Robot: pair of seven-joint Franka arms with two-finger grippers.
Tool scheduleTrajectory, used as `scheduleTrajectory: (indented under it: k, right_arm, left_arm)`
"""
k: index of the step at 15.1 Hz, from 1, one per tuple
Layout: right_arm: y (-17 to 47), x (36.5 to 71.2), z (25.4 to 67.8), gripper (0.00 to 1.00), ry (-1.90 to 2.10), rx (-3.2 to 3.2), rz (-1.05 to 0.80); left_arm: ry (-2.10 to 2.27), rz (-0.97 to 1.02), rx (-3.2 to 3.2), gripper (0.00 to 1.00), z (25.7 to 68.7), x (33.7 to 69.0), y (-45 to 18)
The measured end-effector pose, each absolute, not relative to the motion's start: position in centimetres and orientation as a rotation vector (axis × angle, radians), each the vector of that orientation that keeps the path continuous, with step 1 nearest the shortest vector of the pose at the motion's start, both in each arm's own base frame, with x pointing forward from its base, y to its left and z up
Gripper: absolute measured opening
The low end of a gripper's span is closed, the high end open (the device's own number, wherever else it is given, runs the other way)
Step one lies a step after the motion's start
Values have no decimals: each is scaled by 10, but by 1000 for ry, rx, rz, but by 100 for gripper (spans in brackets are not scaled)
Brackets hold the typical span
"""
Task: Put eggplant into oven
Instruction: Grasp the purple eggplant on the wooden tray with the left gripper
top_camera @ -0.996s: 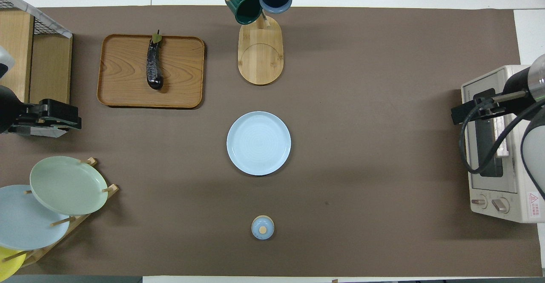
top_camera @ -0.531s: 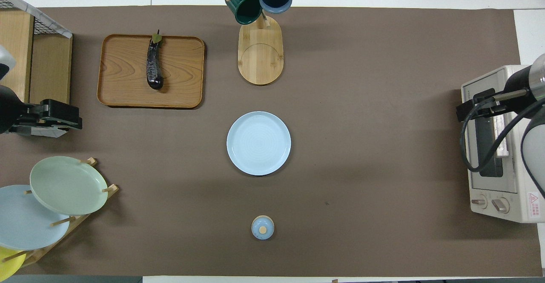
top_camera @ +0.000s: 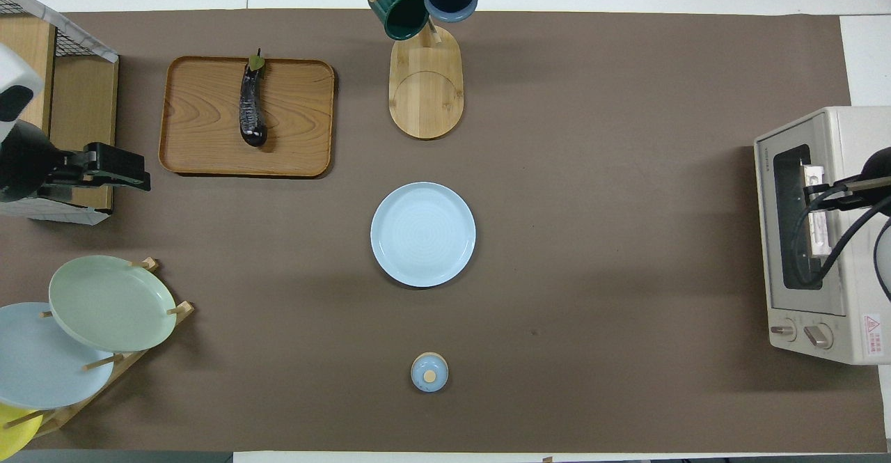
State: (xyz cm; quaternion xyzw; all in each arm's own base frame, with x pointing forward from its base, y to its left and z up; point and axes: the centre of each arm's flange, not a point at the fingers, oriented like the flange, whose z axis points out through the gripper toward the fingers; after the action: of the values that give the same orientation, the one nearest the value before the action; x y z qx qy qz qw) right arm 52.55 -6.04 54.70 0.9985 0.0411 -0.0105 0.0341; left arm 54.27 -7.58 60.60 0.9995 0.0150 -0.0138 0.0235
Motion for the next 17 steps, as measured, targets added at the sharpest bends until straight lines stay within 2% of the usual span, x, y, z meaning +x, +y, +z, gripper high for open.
scheduleTrajectory:
  k: [3,6,9,14,17]
  right_arm:
    - [-87,521,520,1,95,3012,-8]
    - [-93,519,498,1,85,2984,-14]
    - [-96,521,485,1,56,2981,-18]
    - [-99,526,471,1,74,2954,-51]
    - [-98,526,471,1,78,2952,-51]
  left_arm:
    - [51,-98,3084,100,566,574,-77]
    - [57,-151,3068,100,518,620,-78]
    - [59,-128,3052,100,466,660,-82]
    - [-19,-92,3067,100,364,696,-118]
    - [-52,-61,3106,99,329,704,-117]
